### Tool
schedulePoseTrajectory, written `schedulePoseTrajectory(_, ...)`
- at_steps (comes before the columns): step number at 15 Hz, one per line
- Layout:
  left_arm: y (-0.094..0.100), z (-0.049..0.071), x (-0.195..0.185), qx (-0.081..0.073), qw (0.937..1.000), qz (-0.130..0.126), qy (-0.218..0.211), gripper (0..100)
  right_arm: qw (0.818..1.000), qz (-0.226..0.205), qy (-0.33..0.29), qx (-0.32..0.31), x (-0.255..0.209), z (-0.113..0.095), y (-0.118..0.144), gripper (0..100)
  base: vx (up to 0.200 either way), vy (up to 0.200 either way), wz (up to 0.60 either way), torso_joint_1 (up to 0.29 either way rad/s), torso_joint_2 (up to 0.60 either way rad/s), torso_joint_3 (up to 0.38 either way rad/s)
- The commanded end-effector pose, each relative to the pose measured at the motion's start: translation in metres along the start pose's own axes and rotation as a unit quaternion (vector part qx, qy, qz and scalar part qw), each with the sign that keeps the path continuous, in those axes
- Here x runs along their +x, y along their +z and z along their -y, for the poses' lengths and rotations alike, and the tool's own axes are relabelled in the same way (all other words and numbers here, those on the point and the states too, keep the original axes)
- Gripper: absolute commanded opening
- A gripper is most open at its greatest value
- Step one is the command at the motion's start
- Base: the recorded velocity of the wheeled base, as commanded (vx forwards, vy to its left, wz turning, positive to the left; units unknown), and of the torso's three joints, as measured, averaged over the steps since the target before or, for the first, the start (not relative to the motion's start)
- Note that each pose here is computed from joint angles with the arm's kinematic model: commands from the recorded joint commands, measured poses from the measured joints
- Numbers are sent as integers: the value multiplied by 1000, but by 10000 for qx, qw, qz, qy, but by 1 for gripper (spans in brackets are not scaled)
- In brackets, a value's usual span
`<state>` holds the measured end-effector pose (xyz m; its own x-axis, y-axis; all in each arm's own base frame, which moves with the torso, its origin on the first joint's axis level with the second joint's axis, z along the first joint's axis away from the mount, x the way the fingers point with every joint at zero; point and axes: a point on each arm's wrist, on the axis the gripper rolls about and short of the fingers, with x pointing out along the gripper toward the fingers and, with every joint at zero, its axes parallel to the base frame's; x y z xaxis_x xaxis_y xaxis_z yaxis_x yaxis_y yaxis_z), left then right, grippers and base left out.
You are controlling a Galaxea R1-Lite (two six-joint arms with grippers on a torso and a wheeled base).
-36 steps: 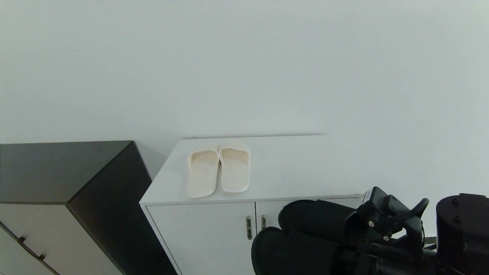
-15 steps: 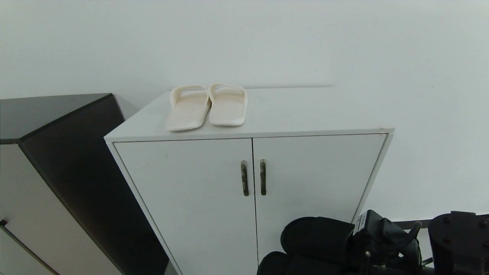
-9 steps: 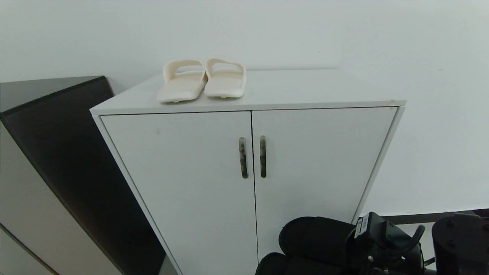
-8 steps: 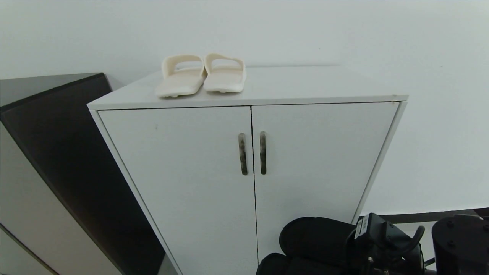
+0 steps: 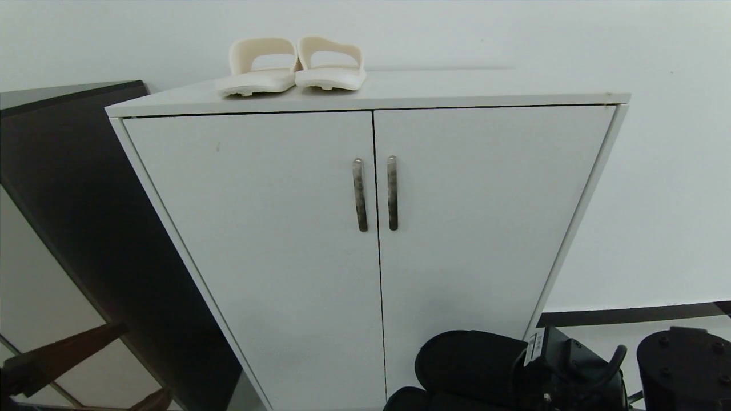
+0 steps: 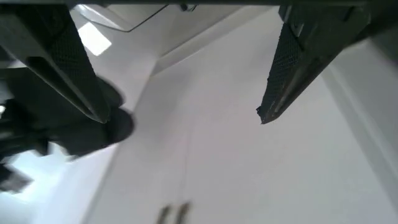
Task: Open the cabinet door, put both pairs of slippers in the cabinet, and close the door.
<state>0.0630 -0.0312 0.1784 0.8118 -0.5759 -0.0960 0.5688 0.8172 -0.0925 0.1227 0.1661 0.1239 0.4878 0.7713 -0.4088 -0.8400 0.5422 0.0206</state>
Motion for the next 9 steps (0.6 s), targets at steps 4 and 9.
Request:
schedulePoseTrajectory(4, 25, 21, 43, 133, 9918, -143, -1260, 100, 9999, 33, -14, -104, 0, 0, 0, 0, 0, 0, 0, 0, 0, 0)
schedulePoseTrajectory(9, 33, 36, 76, 143, 9849, -452, -1664, 100, 9996, 254, -26, -120, -1, 0, 3, 0, 0, 0, 0, 0, 0, 0)
